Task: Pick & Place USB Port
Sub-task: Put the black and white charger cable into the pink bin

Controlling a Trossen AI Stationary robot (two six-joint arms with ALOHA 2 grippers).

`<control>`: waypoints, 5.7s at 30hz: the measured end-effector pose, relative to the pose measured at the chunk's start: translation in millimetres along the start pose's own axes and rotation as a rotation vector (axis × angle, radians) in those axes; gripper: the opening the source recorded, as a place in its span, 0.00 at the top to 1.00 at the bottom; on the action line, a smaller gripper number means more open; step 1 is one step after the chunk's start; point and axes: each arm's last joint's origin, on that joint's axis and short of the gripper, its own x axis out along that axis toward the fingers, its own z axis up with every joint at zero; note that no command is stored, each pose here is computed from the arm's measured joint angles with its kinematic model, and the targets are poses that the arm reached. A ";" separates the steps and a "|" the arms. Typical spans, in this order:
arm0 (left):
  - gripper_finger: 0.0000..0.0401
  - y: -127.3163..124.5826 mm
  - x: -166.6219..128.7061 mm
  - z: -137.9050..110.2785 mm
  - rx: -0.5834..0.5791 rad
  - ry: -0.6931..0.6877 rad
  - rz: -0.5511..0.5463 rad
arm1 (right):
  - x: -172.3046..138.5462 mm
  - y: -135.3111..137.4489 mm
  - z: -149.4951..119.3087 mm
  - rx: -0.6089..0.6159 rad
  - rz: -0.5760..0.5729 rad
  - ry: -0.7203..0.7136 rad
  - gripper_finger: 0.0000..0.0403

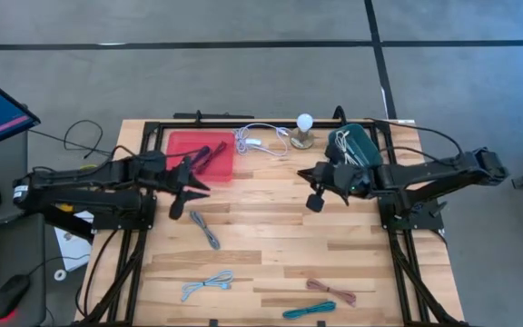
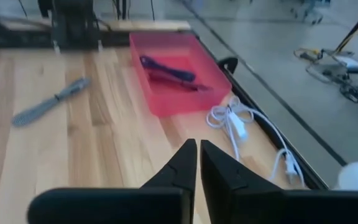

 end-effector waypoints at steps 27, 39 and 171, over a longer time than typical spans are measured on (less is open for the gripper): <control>0.78 -24.6 35.9 -5.9 0.126 0.108 -0.236 | 8.5 6.4 -34.7 0.204 0.089 -0.334 0.97; 0.71 -32.9 52.3 -37.6 0.091 0.458 -0.246 | 11.0 6.7 -42.0 0.166 0.075 -0.262 0.97; 0.96 147.5 26.0 -87.7 -0.224 0.719 0.657 | 14.3 5.9 -55.3 0.143 0.059 -0.129 0.97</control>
